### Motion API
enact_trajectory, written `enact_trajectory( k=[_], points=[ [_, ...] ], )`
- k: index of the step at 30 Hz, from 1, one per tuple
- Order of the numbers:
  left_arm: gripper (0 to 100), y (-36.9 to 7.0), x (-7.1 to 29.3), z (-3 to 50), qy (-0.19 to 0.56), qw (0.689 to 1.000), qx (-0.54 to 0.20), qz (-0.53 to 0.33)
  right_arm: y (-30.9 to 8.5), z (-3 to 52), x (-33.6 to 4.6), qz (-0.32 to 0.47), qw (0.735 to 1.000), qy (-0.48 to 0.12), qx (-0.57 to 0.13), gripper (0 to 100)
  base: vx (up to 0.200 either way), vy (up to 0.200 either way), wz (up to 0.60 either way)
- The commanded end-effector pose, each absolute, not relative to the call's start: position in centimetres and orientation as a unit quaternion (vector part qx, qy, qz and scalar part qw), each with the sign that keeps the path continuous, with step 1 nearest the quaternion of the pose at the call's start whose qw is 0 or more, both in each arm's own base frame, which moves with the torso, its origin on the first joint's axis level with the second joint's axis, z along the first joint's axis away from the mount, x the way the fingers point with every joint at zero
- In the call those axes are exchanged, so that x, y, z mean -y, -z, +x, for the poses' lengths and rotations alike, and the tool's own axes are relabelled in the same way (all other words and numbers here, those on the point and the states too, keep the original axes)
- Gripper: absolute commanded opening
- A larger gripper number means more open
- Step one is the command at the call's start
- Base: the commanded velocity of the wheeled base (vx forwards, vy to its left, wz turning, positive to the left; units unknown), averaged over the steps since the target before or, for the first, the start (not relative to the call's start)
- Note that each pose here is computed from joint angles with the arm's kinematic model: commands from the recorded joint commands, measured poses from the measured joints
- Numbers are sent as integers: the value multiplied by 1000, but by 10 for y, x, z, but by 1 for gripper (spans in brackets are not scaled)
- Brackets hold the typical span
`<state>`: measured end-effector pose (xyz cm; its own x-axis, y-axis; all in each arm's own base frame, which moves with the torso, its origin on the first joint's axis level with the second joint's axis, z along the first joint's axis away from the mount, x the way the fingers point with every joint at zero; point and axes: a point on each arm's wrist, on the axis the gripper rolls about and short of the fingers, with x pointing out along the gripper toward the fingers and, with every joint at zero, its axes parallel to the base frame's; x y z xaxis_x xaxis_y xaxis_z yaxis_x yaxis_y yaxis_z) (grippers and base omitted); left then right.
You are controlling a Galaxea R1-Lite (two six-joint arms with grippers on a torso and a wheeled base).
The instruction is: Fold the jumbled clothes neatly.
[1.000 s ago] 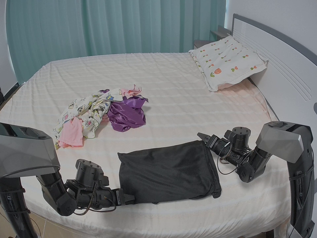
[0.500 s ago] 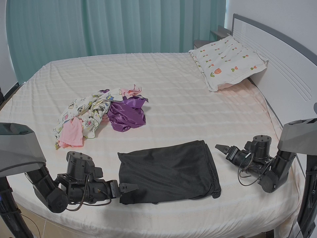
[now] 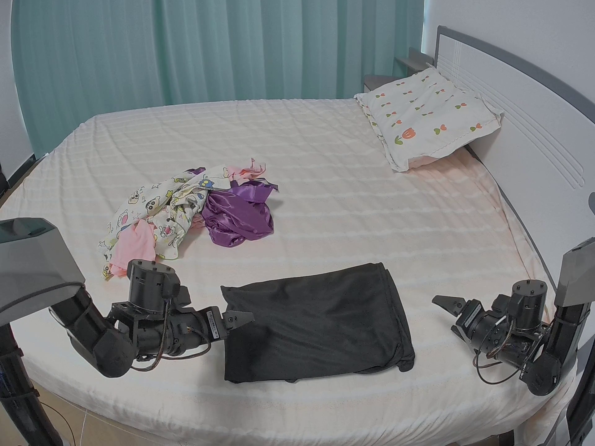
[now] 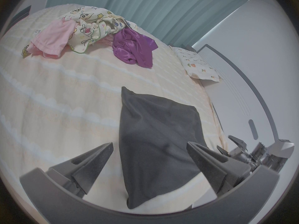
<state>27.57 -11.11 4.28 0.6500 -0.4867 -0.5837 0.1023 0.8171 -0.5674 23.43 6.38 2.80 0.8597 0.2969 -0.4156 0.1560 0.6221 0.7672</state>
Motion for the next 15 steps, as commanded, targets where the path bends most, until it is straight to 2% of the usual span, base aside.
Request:
enact_trajectory(
  k=[1,15],
  points=[
    [100,-26,115,292,150,873,-394,-247,-19,225,-63,433,854,-28,-286,100,0,0,0],
    [100,-7,130,321,151,869,-403,-245,-16,225,-65,431,854,-27,-290,100,0,0,0]
  ],
)
